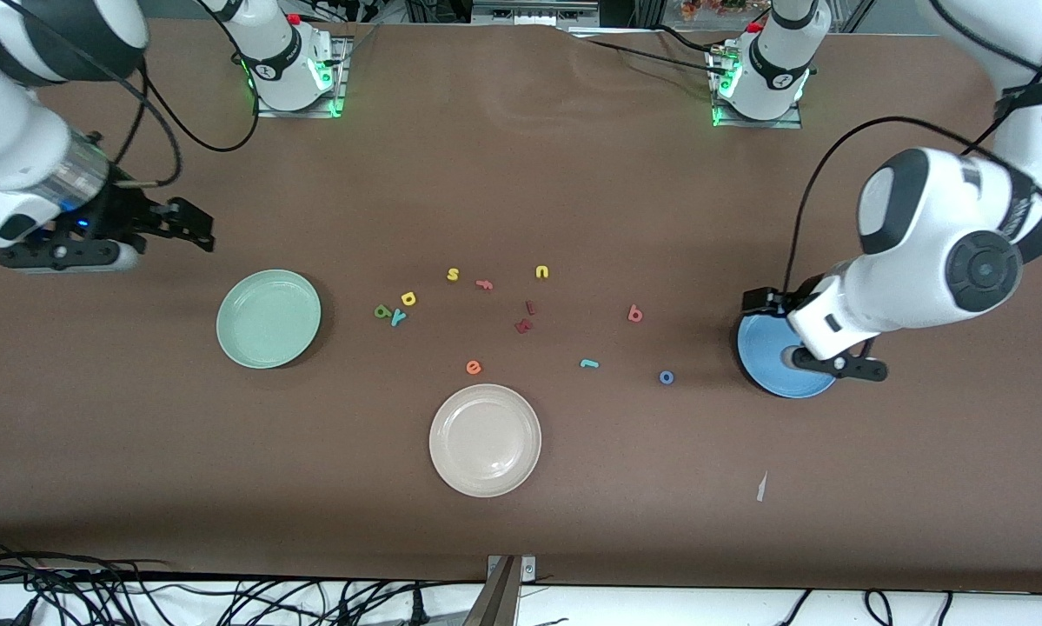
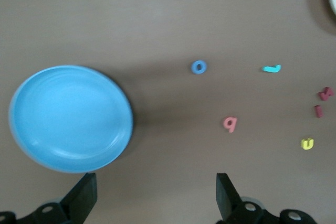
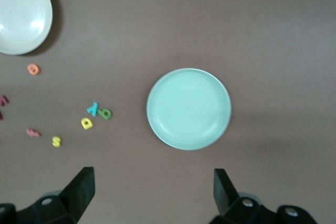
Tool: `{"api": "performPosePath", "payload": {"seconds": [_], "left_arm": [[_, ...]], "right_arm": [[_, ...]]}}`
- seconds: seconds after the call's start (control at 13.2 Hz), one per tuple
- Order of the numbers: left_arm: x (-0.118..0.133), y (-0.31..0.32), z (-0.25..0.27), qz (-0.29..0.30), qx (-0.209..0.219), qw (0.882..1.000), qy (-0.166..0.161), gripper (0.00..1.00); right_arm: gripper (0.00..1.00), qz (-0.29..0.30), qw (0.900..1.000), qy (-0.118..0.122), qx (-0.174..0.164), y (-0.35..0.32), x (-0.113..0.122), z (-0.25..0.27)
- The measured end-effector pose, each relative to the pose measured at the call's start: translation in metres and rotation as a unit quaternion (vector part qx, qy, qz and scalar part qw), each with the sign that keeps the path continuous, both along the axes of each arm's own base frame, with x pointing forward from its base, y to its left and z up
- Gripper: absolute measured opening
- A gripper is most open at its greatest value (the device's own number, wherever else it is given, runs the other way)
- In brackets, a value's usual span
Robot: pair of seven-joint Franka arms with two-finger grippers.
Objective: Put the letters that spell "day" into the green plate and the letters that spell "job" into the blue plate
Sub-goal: 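Move the right gripper over the letters, the left over the pink q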
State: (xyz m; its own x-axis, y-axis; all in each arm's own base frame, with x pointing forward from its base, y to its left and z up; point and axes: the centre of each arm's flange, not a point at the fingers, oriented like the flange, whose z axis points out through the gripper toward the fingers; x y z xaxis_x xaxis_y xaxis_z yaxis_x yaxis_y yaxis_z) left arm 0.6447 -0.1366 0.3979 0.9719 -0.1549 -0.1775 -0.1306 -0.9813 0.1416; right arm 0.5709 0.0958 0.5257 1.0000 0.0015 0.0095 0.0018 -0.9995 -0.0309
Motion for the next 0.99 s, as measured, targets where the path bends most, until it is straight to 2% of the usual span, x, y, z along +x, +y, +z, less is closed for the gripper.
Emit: {"api": "performPosePath", "payload": {"seconds": [0.3,0.46,0.68,0.99], "left_arm": [[-0.005,-0.076,-0.058,0.001,0.0,0.999,-0.034,1.0],[-0.024,-0.111,-0.101,0.011,0.017,0.998,-0.059,1.0],[-0.056,-0.14,-0.154,0.004,0.056,0.997,-0.061,1.0],[-0.078,-0.148,-0.194,0.007,0.051,0.996,-0.076,0.94]], "right_arm": [[1.0,-0.039,0.999,0.001,0.0,0.06,0.002,-0.047],[1.0,-0.065,0.998,-0.003,0.002,0.087,0.005,-0.078],[1.0,-0.102,0.995,-0.012,0.006,0.11,0.004,-0.128],[1.0,-0.163,0.987,-0.006,0.005,0.122,-0.005,-0.186]]}}
